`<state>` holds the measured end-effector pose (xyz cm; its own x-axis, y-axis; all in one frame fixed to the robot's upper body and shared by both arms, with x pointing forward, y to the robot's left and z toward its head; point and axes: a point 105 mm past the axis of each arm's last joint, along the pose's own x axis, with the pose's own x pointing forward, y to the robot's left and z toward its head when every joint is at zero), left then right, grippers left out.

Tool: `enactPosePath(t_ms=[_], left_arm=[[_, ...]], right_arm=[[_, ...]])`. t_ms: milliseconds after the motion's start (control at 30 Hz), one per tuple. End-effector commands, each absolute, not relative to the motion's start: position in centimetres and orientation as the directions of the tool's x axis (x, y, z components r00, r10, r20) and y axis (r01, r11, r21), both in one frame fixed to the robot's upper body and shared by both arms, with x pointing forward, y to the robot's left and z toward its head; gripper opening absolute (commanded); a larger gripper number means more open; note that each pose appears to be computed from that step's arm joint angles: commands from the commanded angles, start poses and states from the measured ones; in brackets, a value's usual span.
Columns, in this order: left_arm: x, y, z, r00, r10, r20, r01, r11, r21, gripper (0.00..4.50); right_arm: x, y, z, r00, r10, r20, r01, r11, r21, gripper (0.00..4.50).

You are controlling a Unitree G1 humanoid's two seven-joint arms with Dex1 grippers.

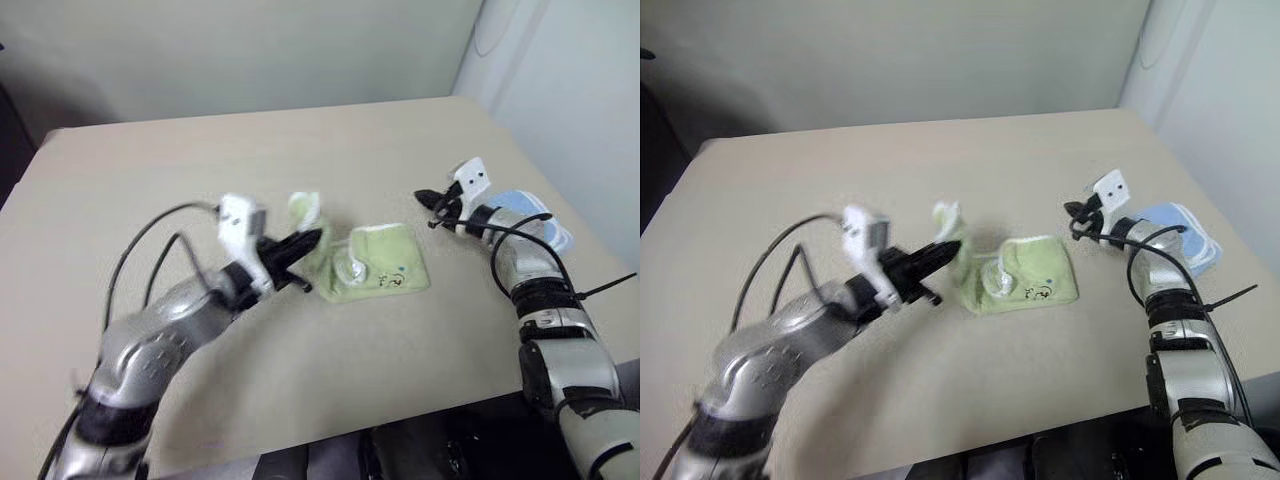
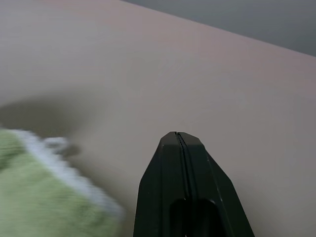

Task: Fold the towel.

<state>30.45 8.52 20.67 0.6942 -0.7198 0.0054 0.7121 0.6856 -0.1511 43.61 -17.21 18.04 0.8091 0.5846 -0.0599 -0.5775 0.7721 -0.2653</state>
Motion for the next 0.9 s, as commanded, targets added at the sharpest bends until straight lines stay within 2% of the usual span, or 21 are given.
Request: enactPosePath(t_ms=[33, 233, 400, 500, 700, 833, 867, 900], left_arm=[[32.4, 5.1, 20.4, 0.61, -0.789, -0.075, 0.783, 0.614, -0.096, 0.03], [32.7, -1.0, 20.3, 0.41, -0.898, -0.162, 0.907, 0.42, -0.03, 0.03], [33.1, -2.8, 17.1, 0.341, -0.885, -0.317, 0.935, 0.354, 0.017, 0.03], [32.6, -3.2, 16.9, 0.29, -0.901, -0.322, 0.95, 0.312, -0.017, 0.69], [32.2, -3.0, 17.0, 0.259, -0.92, -0.293, 0.952, 0.294, -0.082, 2.8], [32.4, -1.9, 19.5, 0.291, -0.947, -0.139, 0.934, 0.313, -0.174, 4.24], [32.9, -1.1, 20.2, 0.328, -0.94, -0.094, 0.92, 0.341, -0.194, 4.49], [33.4, -0.2, 20.9, 0.368, -0.928, -0.051, 0.904, 0.37, -0.216, 4.49]], right_arm=[[44.1, -19.9, 20.6, 0.875, 0.482, 0.045, -0.451, 0.847, -0.282, 0.0], [44.0, -23.6, 21.5, 0.939, 0.322, 0.119, -0.284, 0.924, -0.255, 0.0], [43.3, -24.8, 21.5, 0.951, 0.273, 0.147, -0.234, 0.943, -0.236, 0.0], [43.1, -24.7, 21.2, 0.952, 0.271, 0.143, -0.233, 0.943, -0.237, 0.0], [43.3, -23.8, 21.1, 0.946, 0.291, 0.14, -0.254, 0.938, -0.235, 0.0], [43.5, -22.5, 21.3, 0.93, 0.344, 0.127, -0.31, 0.923, -0.229, 0.0], [43.5, -21.9, 21.2, 0.921, 0.374, 0.113, -0.345, 0.914, -0.216, 0.0], [43.4, -21.4, 21.1, 0.91, 0.403, 0.1, -0.378, 0.903, -0.204, 0.0]])
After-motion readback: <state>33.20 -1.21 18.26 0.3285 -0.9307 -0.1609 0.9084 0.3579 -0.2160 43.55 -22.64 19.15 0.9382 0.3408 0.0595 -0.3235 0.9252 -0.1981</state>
